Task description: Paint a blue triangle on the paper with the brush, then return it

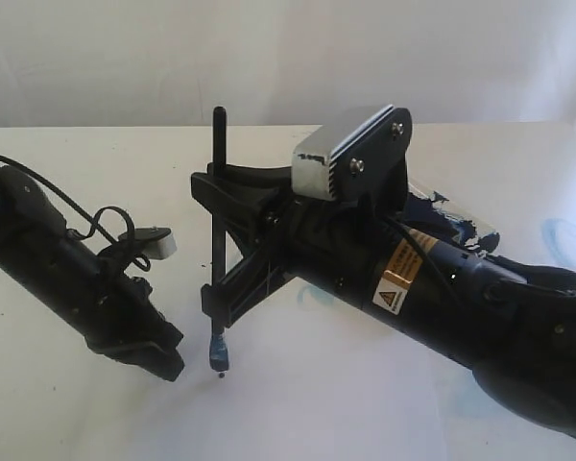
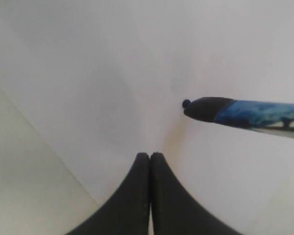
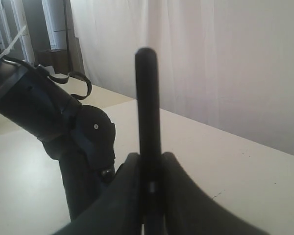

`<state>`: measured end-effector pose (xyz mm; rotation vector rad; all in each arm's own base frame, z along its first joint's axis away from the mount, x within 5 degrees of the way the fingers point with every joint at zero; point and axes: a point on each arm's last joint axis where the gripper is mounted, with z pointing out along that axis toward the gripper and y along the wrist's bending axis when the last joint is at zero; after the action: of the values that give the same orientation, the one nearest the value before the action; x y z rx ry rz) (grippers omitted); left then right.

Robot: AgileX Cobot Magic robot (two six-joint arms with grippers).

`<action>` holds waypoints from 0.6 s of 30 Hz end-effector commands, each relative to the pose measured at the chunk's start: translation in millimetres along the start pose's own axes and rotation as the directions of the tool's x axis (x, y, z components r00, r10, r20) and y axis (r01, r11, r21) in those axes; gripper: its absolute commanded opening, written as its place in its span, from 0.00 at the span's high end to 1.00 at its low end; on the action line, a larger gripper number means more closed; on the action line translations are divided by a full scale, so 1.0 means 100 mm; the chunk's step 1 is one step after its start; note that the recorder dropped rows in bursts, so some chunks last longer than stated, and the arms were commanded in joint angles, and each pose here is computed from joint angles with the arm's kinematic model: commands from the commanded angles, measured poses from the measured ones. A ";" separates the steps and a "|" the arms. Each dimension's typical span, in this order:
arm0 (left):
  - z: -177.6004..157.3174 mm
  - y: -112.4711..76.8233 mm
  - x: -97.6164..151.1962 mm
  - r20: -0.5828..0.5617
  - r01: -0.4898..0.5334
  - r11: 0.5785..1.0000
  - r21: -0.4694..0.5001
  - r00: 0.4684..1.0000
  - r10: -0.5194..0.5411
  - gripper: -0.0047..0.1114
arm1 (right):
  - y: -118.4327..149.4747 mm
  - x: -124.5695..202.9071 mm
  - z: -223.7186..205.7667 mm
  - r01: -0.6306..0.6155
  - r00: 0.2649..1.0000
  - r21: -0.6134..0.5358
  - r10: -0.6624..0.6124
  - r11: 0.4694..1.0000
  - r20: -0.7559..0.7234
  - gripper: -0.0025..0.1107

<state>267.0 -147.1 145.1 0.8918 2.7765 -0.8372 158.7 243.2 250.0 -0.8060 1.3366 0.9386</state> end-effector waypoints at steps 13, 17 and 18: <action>0.05 0.02 0.09 -0.034 0.011 1.000 -0.015 0.999 -0.012 0.96 | 0.02 -0.01 0.01 0.017 1.000 -0.013 -0.017 1.000 0.008 0.98; 0.05 0.02 0.09 -0.034 0.008 1.000 -0.019 0.999 -0.008 0.96 | 0.02 -0.01 0.01 0.010 1.000 -0.013 -0.010 1.000 0.008 0.98; 0.05 0.02 0.09 -0.034 0.006 1.000 -0.021 0.999 -0.007 0.96 | 0.02 -0.01 0.01 0.010 1.000 -0.013 -0.010 1.000 0.008 0.98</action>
<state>264.1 -143.3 139.7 0.8979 2.7943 -0.7902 158.8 243.2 249.6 -0.8087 1.3397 0.9353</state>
